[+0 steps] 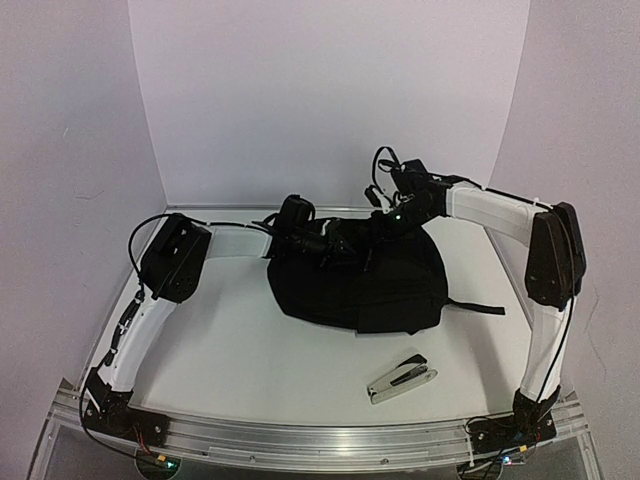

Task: Pack the student bag
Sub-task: Place the stationery in the student bag.

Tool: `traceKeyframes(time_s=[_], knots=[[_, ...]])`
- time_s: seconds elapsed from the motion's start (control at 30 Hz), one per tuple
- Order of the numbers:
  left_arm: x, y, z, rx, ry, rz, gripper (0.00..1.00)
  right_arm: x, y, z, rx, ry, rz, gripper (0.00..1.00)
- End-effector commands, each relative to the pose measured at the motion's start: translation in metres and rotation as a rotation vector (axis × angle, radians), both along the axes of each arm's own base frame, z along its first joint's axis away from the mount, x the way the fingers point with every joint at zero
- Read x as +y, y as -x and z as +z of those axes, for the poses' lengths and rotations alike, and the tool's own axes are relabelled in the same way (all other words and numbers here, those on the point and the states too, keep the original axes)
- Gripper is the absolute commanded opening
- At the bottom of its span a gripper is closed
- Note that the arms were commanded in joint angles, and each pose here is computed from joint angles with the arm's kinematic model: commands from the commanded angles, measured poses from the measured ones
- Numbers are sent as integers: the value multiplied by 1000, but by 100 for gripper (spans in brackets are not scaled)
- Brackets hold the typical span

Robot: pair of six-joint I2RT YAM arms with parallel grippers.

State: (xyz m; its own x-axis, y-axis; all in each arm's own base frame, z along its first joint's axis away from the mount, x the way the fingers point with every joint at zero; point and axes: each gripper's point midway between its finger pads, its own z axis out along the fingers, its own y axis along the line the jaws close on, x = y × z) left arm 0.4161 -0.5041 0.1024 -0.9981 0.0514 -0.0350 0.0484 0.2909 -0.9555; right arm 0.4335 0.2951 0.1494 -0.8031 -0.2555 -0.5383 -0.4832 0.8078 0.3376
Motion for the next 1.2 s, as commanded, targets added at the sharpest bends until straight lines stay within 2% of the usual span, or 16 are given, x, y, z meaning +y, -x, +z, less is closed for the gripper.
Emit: traceKeyframes(time_s=[0.0,0.13,0.27,0.43,0.6,0.7,0.87,0.97,1.07,1.17], knots=[[-12,22,25,-40,58,-95,13,11,-9,29,-63,-76,24,0],[-27,23,32,-69,101,-141,10,28,-15,24,-32,-122,43,0],[-18,23,38,-91,126,-130,8,61,-11,26,-20,-170,83,0],[35,12,16,-5,103,4,7,112,2,35,-11,-251,129,0],[100,3,20,-17,46,136,8,166,16,43,-27,-311,194,0],[113,9,24,-37,19,126,8,176,6,39,-51,-313,199,0],[100,23,35,-71,53,34,10,156,-13,40,-90,-285,172,0],[70,23,41,-88,115,-55,10,143,-22,39,-98,-274,147,1],[49,14,37,-81,175,-83,12,138,-26,36,-93,-272,140,2],[46,-9,26,-51,207,-24,17,135,-31,34,-98,-270,134,3]])
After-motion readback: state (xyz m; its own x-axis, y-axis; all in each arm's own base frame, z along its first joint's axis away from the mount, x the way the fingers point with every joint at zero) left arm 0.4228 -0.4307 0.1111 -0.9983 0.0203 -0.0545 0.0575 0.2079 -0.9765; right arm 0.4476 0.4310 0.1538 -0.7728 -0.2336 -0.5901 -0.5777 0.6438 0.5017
